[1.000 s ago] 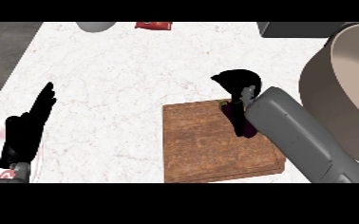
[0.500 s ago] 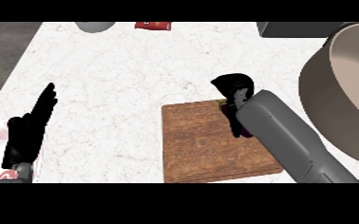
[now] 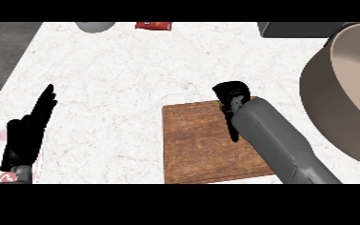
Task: Pick the eggplant from the cutting board and place it in the pot
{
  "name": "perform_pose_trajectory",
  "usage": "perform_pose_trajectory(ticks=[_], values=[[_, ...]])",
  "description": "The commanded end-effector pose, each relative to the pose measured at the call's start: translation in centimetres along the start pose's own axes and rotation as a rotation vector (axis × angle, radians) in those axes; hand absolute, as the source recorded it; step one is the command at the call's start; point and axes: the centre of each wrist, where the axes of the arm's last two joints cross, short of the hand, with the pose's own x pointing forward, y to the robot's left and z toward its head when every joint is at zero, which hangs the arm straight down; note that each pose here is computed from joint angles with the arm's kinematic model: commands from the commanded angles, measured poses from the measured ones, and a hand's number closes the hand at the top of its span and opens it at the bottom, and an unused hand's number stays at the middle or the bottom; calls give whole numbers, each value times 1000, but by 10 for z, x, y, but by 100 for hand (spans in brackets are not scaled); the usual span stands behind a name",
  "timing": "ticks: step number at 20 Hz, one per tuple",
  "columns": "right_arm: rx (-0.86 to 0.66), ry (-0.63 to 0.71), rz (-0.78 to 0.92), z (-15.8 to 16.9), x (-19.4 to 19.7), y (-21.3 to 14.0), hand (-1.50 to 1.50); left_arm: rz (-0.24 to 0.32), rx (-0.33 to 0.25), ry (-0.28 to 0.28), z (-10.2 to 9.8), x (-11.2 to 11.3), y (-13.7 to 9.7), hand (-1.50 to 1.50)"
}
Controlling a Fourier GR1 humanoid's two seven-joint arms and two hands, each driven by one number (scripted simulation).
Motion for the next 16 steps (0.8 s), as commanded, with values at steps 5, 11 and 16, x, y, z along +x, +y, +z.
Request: perform_pose_trajectory(ticks=[5,11,16], values=[[7,4,13,-17,8,11,-150,6,-7,2,-5,-13,-4,0],[40,-52,65,-18,-12,12,150,4,2,-6,-6,3,2,0],[1,-96,82,-18,-18,16,150,-2,4,16,-14,6,-11,0]])
